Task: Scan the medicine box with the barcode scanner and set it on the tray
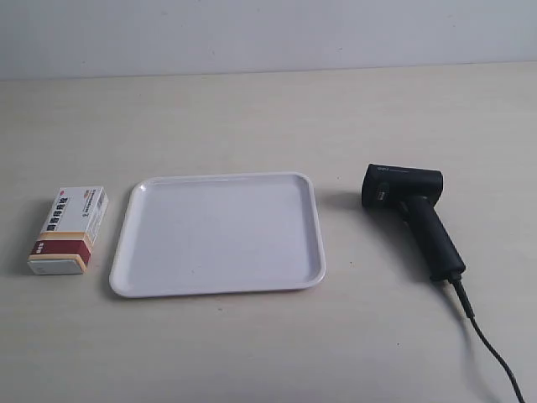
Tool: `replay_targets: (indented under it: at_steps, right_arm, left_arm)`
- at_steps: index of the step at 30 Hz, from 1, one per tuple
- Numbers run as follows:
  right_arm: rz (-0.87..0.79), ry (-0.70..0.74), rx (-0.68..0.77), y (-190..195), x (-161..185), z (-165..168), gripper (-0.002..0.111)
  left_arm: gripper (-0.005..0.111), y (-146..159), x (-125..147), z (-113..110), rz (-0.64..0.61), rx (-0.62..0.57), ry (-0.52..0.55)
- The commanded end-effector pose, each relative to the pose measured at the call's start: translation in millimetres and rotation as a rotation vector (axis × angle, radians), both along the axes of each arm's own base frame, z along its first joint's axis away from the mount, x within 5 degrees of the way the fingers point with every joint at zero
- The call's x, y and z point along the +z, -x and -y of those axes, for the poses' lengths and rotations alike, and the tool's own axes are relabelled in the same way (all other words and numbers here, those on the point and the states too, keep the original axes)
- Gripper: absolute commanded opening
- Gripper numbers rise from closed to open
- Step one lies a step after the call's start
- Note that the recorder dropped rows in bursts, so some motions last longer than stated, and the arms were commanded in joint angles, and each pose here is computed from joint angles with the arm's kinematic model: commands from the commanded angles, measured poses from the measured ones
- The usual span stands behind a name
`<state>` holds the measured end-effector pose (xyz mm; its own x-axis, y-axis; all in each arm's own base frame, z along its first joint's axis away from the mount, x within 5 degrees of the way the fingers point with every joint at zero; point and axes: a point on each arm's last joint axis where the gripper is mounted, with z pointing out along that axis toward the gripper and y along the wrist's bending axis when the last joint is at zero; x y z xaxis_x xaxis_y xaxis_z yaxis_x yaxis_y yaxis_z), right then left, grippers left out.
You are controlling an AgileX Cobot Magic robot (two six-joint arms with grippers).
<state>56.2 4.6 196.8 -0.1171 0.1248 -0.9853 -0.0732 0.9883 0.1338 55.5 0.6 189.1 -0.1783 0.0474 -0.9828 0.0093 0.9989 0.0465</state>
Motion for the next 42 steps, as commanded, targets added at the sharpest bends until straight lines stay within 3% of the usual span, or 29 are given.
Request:
replay_targets:
  at_steps: [1,24,27,31,34,38,42]
  right_arm:
    - [0.003,0.009,-0.005,0.3,-1.1,0.4,0.000]
    - [0.032,0.006,-0.004,0.1,1.6,0.2,0.000]
    - [0.047,-0.005,-0.003,0.0,3.0,0.1,0.000]
    - [0.077,-0.209,0.002,0.0,7.5,-1.5,0.000]
    - [0.167,-0.295,0.002,0.3,16.3,-0.6,0.000]
    - [0.236,-0.293,0.004,2.2,29.2,0.2,0.000]
    - [0.183,-0.263,-0.003,-7.1,43.6,-0.7,0.000]
  left_arm:
    - [0.003,0.3,0.7,0.1,0.009,-0.004,-0.003]
    - [0.003,0.1,2.5,0.3,0.029,-0.005,-0.003]
    - [0.003,-0.7,9.4,2.1,0.103,-0.009,0.129]
    - [0.003,-0.8,22.1,2.3,0.237,-0.004,0.391]
    - [0.002,0.3,31.4,1.0,0.340,-0.010,0.408]
    - [0.000,-1.1,63.6,0.4,0.413,-0.016,0.366]
    - [0.000,-35.4,79.6,1.7,0.216,0.014,0.356]
